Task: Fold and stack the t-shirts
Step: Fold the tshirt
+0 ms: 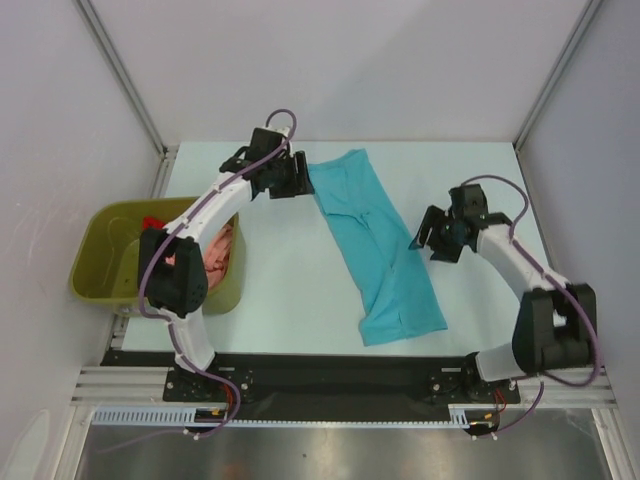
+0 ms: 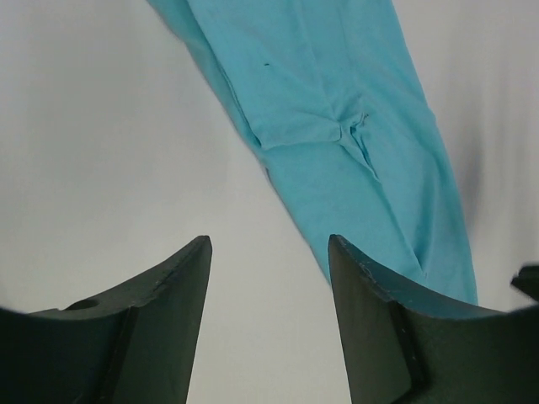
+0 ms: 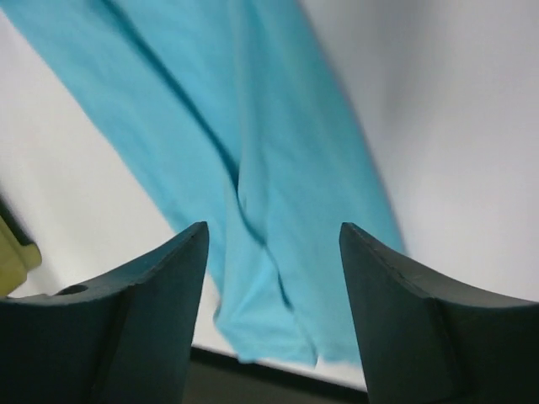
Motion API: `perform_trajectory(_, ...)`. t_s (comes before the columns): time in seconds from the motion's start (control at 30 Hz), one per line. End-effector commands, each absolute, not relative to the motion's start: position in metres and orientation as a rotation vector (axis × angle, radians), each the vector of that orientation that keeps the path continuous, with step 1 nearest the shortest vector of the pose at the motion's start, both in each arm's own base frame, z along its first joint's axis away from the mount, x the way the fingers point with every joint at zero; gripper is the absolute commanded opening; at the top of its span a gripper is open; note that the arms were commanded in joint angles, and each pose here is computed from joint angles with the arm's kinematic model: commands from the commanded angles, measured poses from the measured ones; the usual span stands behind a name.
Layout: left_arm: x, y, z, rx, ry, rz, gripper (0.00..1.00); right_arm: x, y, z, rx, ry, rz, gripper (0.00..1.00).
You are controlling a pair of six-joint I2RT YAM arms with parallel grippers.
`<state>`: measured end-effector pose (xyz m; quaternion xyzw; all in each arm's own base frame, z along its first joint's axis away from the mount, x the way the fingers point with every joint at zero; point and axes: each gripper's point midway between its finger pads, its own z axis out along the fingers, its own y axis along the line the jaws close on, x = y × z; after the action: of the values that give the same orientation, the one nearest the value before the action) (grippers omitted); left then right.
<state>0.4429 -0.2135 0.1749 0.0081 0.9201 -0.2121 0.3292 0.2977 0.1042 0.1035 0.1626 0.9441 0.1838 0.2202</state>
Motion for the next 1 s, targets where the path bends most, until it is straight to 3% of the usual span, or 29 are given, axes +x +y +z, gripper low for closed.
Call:
perform_trajectory(0.0, 0.458, -0.227, 0.184, 0.067, 2.337, -0.603, 0.63, 0.376, 0.105, 0.116, 0.213, 2.469, 0.556, 0.7)
perform_trajectory(0.1, 0.474, -0.23, 0.172, 0.042, 2.351, -0.589, 0.66, 0.437, 0.107, 0.121, 0.142, 2.432, 0.522, 0.75)
perform_trajectory(0.27, 0.51, -0.23, 0.144, -0.013, 2.376, -0.598, 0.68, 0.484, 0.108, 0.098, 0.091, 2.475, 0.515, 0.77)
perform_trajectory(0.47, 0.549, -0.208, 0.107, -0.101, 2.403, -0.596, 0.69, 0.466, 0.098, 0.071, 0.077, 2.545, 0.515, 0.77)
perform_trajectory(0.63, 0.576, -0.207, 0.096, -0.146, 2.375, -0.62, 0.65, 0.442, 0.088, 0.07, 0.09, 2.584, 0.515, 0.76)
perform_trajectory(0.97, 0.607, -0.218, 0.069, -0.307, 2.326, -0.696, 0.65, 0.338, 0.082, 0.064, 0.356, 2.714, 0.612, 0.78)
